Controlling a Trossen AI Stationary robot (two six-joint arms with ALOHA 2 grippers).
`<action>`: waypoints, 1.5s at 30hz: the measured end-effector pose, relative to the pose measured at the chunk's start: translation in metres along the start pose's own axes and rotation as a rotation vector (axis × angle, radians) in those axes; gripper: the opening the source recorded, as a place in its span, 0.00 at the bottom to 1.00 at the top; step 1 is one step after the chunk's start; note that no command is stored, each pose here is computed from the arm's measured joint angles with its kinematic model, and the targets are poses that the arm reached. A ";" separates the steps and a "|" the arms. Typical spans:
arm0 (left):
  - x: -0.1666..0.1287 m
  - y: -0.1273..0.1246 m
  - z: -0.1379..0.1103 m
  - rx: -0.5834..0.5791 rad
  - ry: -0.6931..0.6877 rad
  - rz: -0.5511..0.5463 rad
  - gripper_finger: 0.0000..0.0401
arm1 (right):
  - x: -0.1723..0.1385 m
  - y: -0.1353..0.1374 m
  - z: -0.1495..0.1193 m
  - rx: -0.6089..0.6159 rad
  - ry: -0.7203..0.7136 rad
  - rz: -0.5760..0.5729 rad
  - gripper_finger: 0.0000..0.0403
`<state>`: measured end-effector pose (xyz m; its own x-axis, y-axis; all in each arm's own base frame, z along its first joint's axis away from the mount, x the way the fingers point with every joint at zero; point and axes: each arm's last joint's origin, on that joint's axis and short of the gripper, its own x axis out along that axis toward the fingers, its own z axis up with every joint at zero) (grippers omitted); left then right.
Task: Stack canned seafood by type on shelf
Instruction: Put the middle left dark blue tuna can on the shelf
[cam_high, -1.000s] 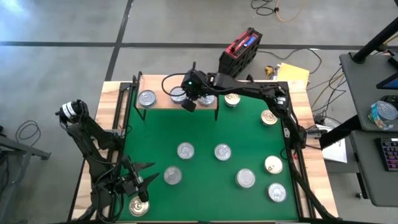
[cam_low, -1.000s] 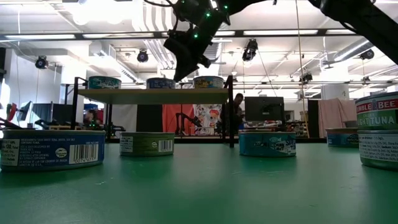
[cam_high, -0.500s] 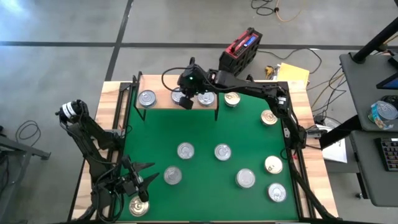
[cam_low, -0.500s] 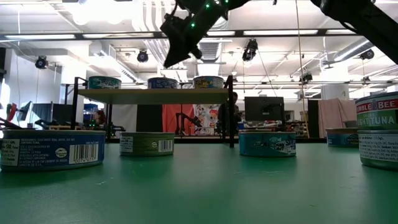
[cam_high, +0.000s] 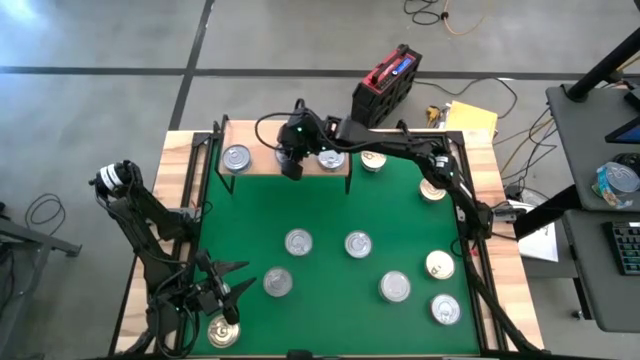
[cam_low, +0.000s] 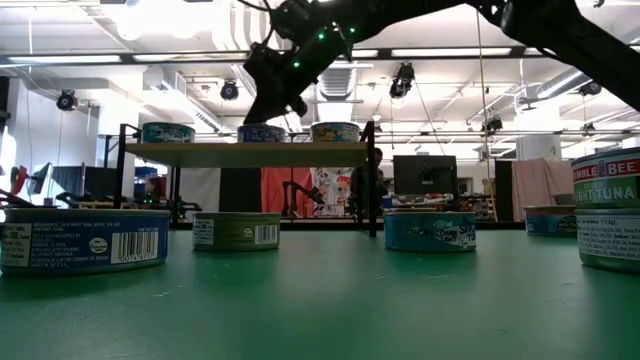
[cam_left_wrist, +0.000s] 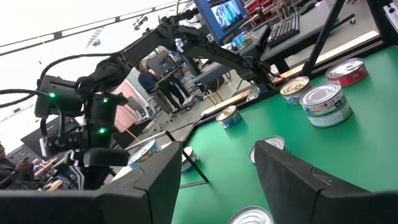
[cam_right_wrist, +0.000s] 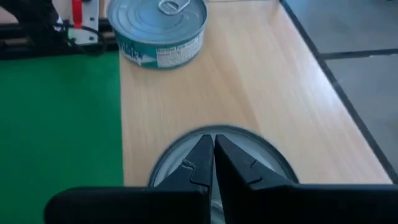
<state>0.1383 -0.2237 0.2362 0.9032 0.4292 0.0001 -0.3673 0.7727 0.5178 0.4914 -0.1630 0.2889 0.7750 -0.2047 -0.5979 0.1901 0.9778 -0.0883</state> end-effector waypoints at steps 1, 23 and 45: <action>0.000 0.000 0.000 -0.001 0.000 0.000 0.47 | 0.001 0.000 -0.001 0.000 -0.001 0.000 0.02; 0.000 0.000 0.000 -0.003 0.000 0.000 0.47 | 0.005 -0.009 -0.004 0.015 0.004 -0.039 0.02; 0.000 0.000 0.000 -0.003 0.000 0.000 0.47 | 0.005 -0.021 -0.005 0.075 -0.007 -0.065 0.02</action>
<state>0.1383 -0.2237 0.2362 0.9032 0.4292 0.0001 -0.3680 0.7742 0.5149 0.4880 -0.1841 0.2836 0.7639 -0.2678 -0.5871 0.2841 0.9565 -0.0667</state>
